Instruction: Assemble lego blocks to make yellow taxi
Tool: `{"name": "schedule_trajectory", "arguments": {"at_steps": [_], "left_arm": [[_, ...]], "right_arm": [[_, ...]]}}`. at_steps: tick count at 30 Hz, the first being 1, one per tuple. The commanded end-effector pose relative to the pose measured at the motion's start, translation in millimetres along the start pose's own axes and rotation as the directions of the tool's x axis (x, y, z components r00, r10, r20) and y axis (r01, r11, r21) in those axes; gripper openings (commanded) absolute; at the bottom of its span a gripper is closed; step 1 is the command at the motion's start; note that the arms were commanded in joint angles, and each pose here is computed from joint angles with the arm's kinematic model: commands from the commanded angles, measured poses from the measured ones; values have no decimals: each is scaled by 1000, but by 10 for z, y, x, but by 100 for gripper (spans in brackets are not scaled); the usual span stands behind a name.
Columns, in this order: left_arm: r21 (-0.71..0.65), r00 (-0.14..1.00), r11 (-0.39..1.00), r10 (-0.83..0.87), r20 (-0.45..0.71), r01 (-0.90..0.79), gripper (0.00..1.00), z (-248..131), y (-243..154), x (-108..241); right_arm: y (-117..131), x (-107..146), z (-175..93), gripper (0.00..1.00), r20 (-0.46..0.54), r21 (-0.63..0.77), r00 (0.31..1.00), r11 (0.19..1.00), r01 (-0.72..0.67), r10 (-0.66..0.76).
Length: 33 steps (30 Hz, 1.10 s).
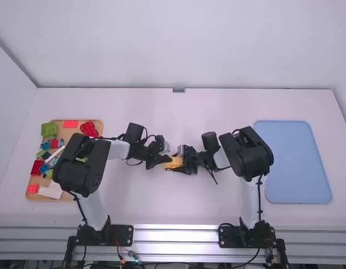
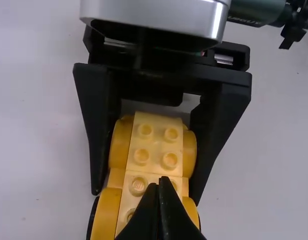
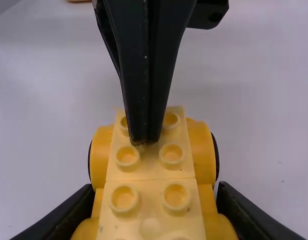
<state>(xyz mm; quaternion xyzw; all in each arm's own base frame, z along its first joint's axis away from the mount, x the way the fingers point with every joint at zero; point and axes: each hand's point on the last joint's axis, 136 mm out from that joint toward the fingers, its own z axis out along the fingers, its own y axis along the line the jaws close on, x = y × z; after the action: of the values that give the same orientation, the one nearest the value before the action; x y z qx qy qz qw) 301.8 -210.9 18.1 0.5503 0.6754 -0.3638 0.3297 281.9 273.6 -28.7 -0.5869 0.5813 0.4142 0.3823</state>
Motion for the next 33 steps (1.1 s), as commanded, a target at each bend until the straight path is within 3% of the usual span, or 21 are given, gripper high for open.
{"name": "schedule_trajectory", "arguments": {"at_steps": [1, 11, 13, 14, 15, 16, 21, 24, 25, 27, 33], "left_arm": [[-26, 981, 998, -63, -186, 59, 2, 146, -51, 449], [50, 990, 991, 124, -66, -120, 2, -266, -88, -311], [4, 988, 990, 140, -64, -140, 17, -416, -25, -404], [-11, 988, 990, 142, -58, -143, 37, -464, -2, -428], [-16, 988, 989, 143, -57, -144, 84, -481, 8, -434], [-24, 989, 990, 141, -55, -142, 99, -506, 27, -432], [-62, 997, 995, 78, -22, -79, 99, -655, 124, -411], [-69, 997, 996, 63, 40, -60, 99, -757, 152, -458], [-78, 996, 996, 52, 76, -46, 99, -835, 183, -479], [-106, 994, 994, 26, 103, -15, 99, -964, 252, -450], [-190, 982, 968, -143, 120, 164, 97, -1212, 471, -304]], "right_arm": [[66, 88, 43, 51, -19, -12, 999, 999, -48, 48], [60, 87, 44, 51, -19, -11, 999, 999, -47, 46], [60, 86, 43, 52, -19, -10, 999, 999, -45, 45], [57, 89, 43, 54, -20, -8, 999, 999, -45, 45], [55, 90, 43, 55, -21, -7, 999, 999, -45, 44], [56, 91, 44, 56, -22, -7, 999, 999, -45, 45], [56, 89, 43, 58, -21, -8, 999, 999, -45, 45], [54, 89, 43, 72, -21, -7, 999, 999, -45, 44], [43, 95, 41, 84, -26, 0, 998, 999, -52, 52], [-9, 122, 37, 95, -49, 30, 995, 996, -87, 88], [-31, 24, -9, 99, -57, 43, 994, 995, -95, 97]]}}
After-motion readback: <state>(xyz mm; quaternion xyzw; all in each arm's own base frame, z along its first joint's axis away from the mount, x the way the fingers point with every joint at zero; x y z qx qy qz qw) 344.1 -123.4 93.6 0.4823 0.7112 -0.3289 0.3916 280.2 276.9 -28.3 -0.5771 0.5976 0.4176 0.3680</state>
